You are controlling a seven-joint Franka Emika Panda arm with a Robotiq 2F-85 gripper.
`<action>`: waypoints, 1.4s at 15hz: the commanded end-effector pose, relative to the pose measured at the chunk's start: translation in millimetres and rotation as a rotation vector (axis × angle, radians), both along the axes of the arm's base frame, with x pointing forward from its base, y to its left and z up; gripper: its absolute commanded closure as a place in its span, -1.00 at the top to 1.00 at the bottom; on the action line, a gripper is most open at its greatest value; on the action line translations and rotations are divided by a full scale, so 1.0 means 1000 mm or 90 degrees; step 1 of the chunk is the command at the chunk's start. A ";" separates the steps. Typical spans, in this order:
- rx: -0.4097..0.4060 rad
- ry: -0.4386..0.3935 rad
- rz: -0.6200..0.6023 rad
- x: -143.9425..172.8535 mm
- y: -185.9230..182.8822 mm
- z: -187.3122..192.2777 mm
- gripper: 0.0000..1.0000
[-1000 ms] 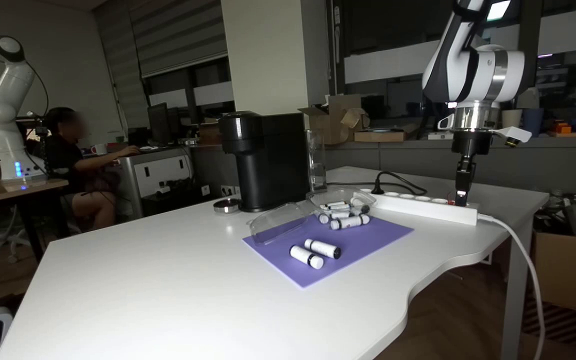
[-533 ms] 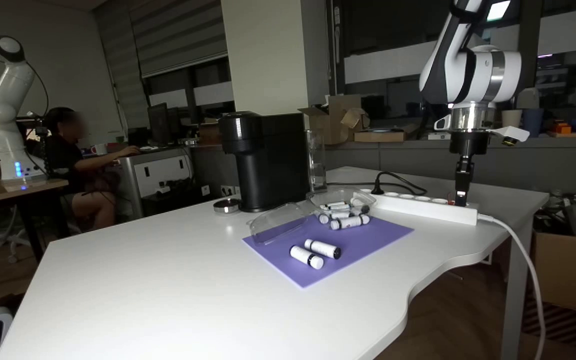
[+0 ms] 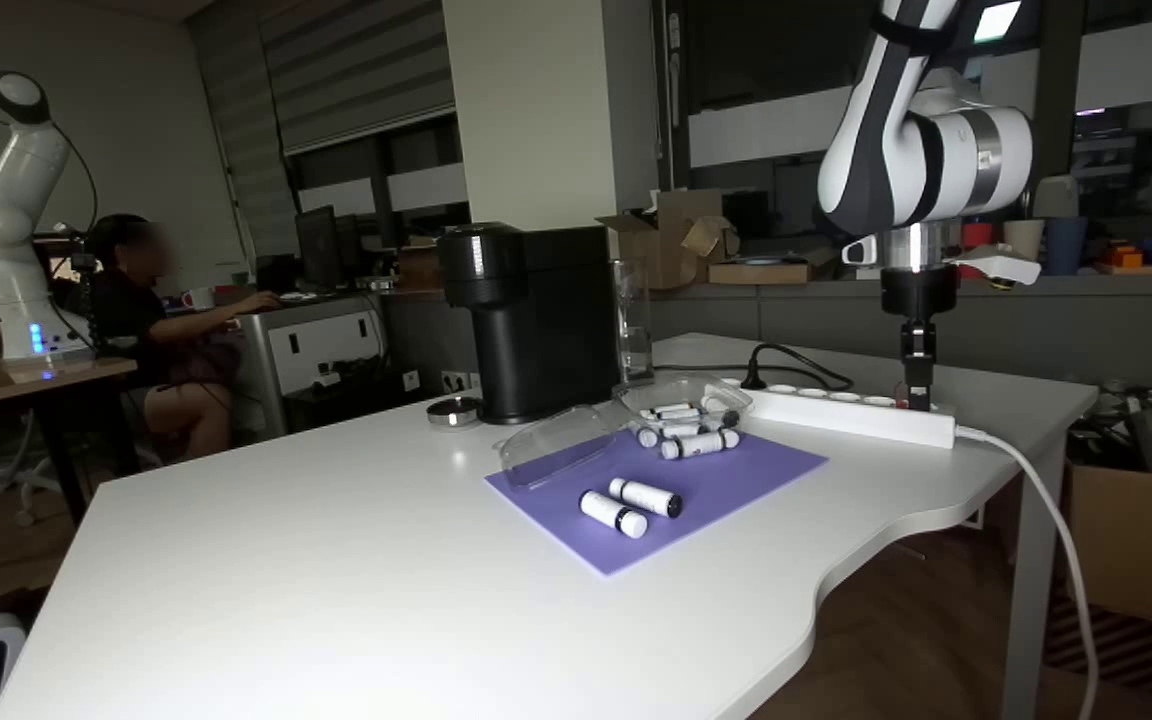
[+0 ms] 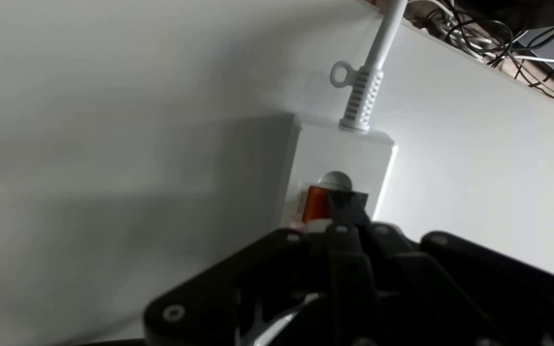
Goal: Turn off the adapter
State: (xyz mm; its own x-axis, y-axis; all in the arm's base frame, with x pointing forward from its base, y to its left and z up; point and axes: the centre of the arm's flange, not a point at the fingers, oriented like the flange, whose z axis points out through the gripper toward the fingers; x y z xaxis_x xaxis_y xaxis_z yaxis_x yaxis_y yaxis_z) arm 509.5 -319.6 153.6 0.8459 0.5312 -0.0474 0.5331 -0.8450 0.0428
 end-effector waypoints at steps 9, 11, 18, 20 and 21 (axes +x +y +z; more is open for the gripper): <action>-0.052 0.012 -0.200 0.016 -0.003 0.116 -1.00; -0.060 0.029 -0.211 0.015 -0.003 0.148 -0.48; -0.022 0.079 -0.350 0.003 -0.008 0.195 0.35; -0.003 0.069 -0.370 0.000 -0.010 0.200 0.62; 0.007 0.054 -0.377 -0.002 -0.011 0.202 0.74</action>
State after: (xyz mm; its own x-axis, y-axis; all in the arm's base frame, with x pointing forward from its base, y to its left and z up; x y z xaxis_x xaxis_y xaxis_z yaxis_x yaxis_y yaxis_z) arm 509.0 -327.2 340.2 0.9854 0.0414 -0.1652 0.0467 -0.9985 0.0281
